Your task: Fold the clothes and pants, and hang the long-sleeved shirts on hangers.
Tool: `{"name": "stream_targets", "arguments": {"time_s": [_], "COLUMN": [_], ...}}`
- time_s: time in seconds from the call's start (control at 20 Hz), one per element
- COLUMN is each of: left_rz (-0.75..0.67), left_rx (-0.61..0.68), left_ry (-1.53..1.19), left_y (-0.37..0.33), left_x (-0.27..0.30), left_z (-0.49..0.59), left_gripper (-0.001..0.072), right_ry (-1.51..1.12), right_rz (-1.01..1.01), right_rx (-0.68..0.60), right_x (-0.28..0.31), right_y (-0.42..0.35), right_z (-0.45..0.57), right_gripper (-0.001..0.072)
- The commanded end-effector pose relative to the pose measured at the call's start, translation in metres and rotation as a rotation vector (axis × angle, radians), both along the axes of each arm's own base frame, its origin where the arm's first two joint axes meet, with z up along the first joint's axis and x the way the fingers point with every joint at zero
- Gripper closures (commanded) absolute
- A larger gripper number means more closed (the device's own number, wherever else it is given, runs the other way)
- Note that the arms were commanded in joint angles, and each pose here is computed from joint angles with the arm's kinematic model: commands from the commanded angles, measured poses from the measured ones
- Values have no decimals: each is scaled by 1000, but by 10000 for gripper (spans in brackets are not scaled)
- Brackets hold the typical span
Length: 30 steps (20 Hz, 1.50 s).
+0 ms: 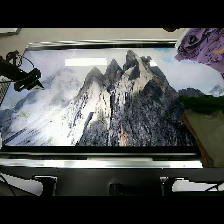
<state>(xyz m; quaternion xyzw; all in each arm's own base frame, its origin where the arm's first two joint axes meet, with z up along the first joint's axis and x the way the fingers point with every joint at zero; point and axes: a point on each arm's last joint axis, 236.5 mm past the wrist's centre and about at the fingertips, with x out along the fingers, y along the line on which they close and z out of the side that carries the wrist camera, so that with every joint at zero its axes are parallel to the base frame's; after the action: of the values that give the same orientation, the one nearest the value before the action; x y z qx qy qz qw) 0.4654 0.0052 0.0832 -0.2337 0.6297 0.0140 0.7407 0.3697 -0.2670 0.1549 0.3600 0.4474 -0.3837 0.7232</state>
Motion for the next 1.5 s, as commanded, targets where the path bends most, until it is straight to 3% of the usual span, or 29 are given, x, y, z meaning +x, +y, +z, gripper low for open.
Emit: {"name": "stream_targets", "arguments": {"time_s": [0.0, 0.8, 1.45], "left_rz": [-1, -16, -16], "left_rx": [0, 0, 0], "left_ry": [3, 4, 4], "left_y": [0, -7, -7], "left_x": [-2, -2, -2], "left_z": [1, 0, 0], "left_gripper": [690, 690, 690], "right_ry": [130, 662, 764], "right_rz": [2, 9, 58], "right_rx": [-40, -123, -186], "right_x": [-36, -201, -224], "right_y": [-4, 11, 3], "right_z": [-6, -137, -165], "right_gripper": [688, 687, 684]}}
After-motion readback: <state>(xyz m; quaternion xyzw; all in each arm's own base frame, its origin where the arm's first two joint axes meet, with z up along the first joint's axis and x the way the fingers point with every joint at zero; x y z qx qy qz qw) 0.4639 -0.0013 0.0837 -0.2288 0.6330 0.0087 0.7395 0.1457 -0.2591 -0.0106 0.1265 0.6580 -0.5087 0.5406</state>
